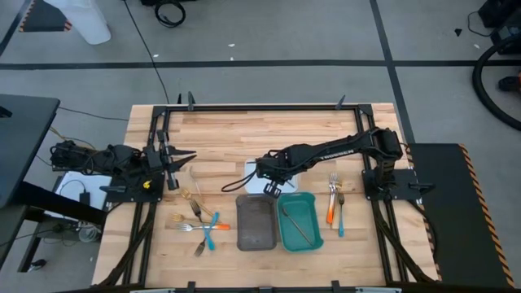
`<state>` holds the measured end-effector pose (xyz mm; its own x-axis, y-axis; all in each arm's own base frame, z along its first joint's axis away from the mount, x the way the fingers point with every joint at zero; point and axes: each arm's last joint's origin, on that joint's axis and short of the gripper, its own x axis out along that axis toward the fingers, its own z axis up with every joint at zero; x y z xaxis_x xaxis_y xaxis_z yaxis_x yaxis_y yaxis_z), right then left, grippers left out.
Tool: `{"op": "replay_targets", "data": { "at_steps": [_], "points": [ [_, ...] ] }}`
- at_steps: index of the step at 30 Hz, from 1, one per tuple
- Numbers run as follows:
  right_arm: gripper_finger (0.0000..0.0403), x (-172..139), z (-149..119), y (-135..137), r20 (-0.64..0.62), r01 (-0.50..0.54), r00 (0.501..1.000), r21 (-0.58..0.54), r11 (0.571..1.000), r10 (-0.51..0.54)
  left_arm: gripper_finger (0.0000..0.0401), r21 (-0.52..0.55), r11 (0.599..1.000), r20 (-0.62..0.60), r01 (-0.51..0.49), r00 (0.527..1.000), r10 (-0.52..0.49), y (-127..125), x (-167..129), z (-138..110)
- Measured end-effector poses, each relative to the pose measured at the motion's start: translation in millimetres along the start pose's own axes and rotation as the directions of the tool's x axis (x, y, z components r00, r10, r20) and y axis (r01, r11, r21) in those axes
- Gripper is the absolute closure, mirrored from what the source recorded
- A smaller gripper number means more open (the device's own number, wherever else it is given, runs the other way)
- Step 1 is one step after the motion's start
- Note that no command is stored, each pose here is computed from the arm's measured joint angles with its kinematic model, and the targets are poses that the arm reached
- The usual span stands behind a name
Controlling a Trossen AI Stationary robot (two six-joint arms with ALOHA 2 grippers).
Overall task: Sort silverware by color (type)
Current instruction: Put the blue fork into the white bin
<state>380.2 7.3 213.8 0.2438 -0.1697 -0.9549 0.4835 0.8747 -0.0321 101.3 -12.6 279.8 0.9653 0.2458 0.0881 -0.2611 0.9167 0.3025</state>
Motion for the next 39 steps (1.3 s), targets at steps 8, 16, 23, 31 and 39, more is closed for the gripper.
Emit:
{"op": "replay_targets", "data": {
  "at_steps": [8,16,23,31,39],
  "points": [
    [0.0389,1.9,3.3,-6.7,-0.009,-0.009,1.000,0.003,1.000,0.009,0.0351,0.001,1.000,0.000,0.000,1.000,0.000,0.0,0.0,0.0],
    [0.0389,14.7,-5.1,-8.9,-0.038,-0.021,0.999,0.015,1.000,0.022,0.0351,0.001,1.000,0.000,0.000,1.000,0.000,0.0,0.0,0.0],
    [0.0389,22.9,-6.8,-9.0,-0.015,-0.042,0.999,0.022,0.999,0.042,0.0351,0.001,1.000,0.000,0.000,1.000,0.000,0.0,0.0,0.0],
    [0.0389,33.0,-8.3,-16.4,-0.021,-0.067,0.997,0.045,0.997,0.068,0.0351,0.001,1.000,0.001,0.000,1.000,0.000,0.0,0.0,0.1],
    [0.0387,40.9,-9.8,-23.9,-0.031,-0.081,0.996,0.066,0.994,0.083,0.0351,0.001,1.000,0.001,0.000,1.000,0.000,0.0,0.0,0.1]
  ]
}}
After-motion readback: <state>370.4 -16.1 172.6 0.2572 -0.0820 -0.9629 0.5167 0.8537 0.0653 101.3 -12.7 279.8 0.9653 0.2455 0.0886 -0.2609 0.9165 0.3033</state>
